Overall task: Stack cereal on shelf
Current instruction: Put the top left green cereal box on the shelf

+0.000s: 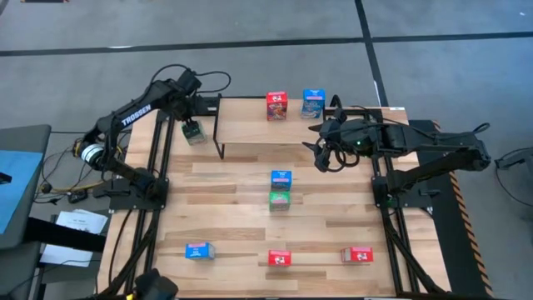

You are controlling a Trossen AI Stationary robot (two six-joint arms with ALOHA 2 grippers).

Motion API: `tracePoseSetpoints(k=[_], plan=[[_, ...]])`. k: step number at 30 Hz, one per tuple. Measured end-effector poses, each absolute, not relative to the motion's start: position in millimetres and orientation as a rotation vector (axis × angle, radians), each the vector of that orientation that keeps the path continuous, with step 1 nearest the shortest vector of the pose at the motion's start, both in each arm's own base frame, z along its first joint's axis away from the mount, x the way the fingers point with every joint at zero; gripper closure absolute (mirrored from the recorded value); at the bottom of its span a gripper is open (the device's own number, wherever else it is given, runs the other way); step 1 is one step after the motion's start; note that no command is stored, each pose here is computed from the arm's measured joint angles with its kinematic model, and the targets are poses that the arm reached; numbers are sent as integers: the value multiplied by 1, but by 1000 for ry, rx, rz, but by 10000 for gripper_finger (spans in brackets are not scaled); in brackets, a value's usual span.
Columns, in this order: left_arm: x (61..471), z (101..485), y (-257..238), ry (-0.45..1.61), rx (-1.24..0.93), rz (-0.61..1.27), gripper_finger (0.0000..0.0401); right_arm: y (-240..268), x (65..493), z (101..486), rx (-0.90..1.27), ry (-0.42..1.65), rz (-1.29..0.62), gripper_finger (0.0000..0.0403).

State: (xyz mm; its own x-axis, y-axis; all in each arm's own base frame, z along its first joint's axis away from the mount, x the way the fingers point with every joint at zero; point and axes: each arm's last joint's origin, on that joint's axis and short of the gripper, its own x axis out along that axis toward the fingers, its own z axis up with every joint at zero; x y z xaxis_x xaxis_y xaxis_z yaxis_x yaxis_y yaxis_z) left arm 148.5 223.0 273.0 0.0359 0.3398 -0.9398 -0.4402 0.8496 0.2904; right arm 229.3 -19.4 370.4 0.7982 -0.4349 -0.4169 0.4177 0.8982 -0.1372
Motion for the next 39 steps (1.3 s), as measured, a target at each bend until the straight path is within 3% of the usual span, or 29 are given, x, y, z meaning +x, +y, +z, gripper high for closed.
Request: tracePoseSetpoints(k=[25, 39], plan=[[143, 270, 221, 1444, -65, 477, 126, -20, 229, 370, -41, 460, -459, 135], [149, 242, 235, 1530, -147, 454, 127, -20, 229, 370, -41, 460, -458, 135]])
